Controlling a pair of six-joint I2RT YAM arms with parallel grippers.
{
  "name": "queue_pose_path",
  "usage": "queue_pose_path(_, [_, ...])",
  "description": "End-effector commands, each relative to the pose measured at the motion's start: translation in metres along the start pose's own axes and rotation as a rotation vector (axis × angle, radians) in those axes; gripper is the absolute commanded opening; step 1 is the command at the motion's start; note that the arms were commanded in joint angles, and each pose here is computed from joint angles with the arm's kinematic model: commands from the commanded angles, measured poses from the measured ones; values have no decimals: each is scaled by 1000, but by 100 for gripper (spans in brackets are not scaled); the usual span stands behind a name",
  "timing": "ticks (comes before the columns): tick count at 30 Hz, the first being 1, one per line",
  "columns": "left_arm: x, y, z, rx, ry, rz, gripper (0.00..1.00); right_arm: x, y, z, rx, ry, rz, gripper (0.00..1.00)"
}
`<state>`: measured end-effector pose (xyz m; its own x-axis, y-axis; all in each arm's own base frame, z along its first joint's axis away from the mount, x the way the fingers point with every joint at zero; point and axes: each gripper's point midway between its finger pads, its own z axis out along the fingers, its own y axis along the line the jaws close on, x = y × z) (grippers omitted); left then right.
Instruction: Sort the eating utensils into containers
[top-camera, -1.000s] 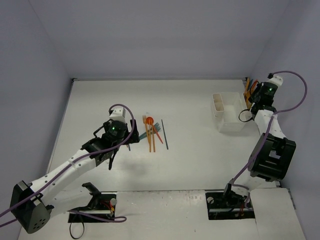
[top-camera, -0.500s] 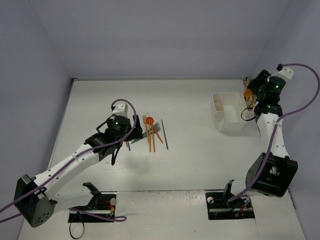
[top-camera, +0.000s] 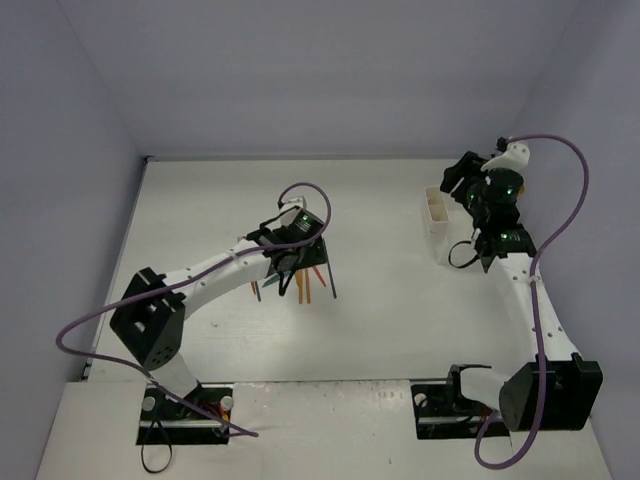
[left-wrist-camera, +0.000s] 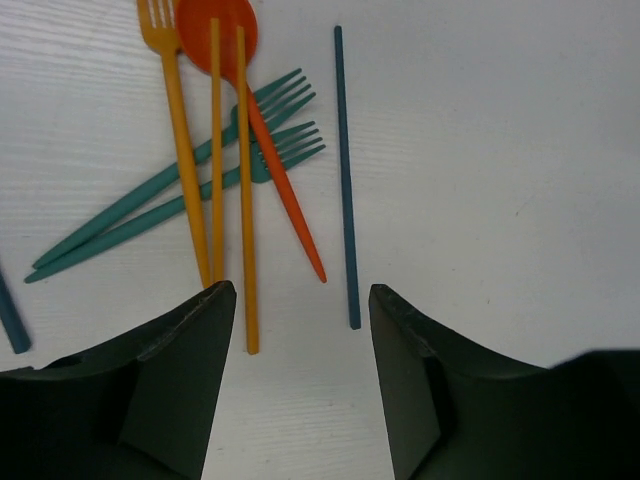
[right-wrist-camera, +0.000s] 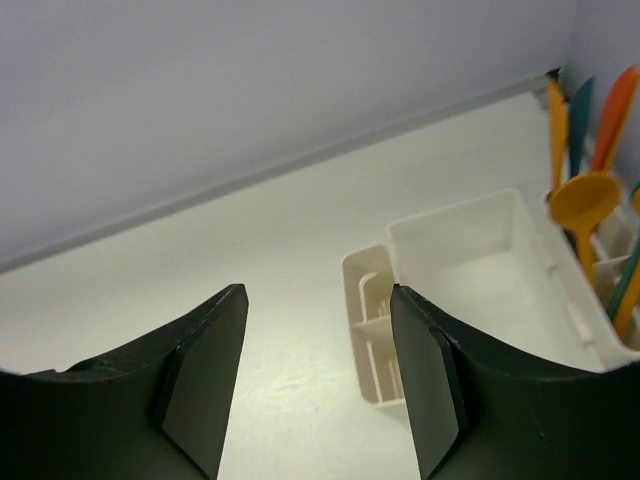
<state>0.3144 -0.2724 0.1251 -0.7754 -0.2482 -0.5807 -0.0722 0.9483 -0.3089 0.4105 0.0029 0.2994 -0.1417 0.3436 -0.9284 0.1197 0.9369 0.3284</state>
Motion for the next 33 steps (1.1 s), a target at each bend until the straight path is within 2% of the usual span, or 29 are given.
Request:
queue_pose_path(1, [0,-35,8,23,31,-69,51,0,26,-17,-73,-23,8,57])
queue_pose_path(7, [18,-35,43,-83,100,-50,44,28,39,-38,-133,43,-6,59])
queue_pose_path(14, [27,-19,54,-189,127,-55,38,52,47,-59,-185,93,-5,61])
queue_pose_path(33, [35,15,85,-301,197,-91,32,64,53,-78,-219,99,-60,65])
